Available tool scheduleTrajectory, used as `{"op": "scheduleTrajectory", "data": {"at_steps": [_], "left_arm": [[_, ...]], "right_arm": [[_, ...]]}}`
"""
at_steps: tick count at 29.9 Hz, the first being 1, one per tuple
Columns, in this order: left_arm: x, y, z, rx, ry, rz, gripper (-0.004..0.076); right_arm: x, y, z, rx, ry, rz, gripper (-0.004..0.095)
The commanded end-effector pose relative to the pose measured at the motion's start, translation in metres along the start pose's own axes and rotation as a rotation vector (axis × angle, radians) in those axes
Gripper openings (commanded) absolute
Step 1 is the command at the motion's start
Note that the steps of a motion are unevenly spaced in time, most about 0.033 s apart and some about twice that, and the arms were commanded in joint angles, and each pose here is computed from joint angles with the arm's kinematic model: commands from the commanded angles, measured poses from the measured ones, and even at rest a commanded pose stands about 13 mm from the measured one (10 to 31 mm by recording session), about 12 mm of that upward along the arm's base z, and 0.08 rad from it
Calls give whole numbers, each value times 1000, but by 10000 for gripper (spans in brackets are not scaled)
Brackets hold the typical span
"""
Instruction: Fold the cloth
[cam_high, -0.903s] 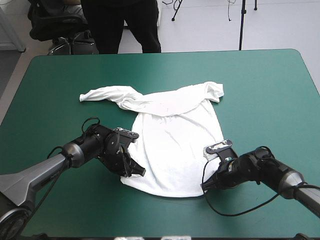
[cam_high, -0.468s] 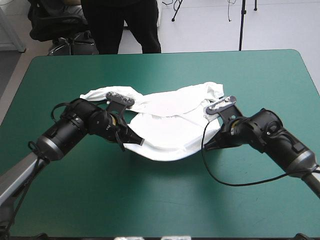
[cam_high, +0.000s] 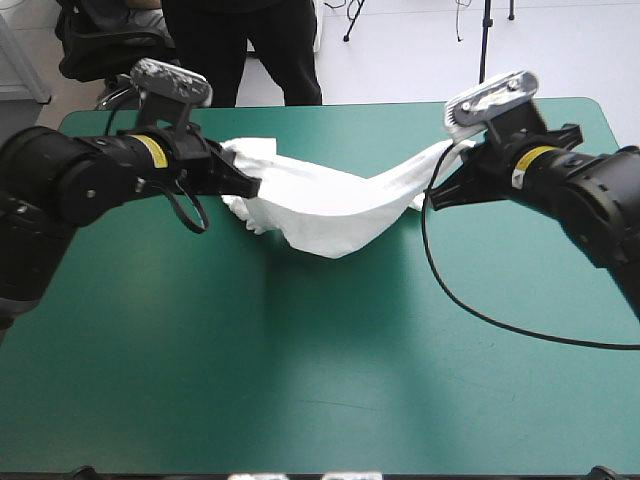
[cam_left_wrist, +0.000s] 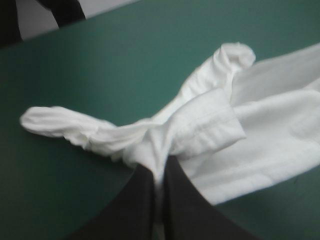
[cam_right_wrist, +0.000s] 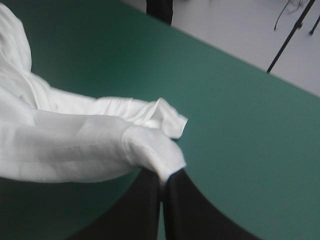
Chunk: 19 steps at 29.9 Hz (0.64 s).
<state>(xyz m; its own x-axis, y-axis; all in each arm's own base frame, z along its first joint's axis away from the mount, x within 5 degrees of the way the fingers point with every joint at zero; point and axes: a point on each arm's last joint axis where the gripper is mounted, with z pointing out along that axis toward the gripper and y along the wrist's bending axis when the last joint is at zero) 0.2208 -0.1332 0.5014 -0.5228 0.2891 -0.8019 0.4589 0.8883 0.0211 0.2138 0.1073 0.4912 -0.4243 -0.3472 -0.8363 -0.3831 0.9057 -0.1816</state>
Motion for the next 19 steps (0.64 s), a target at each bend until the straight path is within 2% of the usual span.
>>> {"op": "scheduleTrajectory", "data": {"at_steps": [1,12,19], "left_arm": [[-28,7,-68,-22,-268,15,-9],[-47,19,-189,-61,-688,56,-9],[-38,8,-248,116,-927,101,-9]], "right_arm": [[-33,-19,-59,64,-256,-9,-17],[-67,-49,-172,148,-652,27,-17],[-63,-53,-232,90,-877,41,-17]]}}
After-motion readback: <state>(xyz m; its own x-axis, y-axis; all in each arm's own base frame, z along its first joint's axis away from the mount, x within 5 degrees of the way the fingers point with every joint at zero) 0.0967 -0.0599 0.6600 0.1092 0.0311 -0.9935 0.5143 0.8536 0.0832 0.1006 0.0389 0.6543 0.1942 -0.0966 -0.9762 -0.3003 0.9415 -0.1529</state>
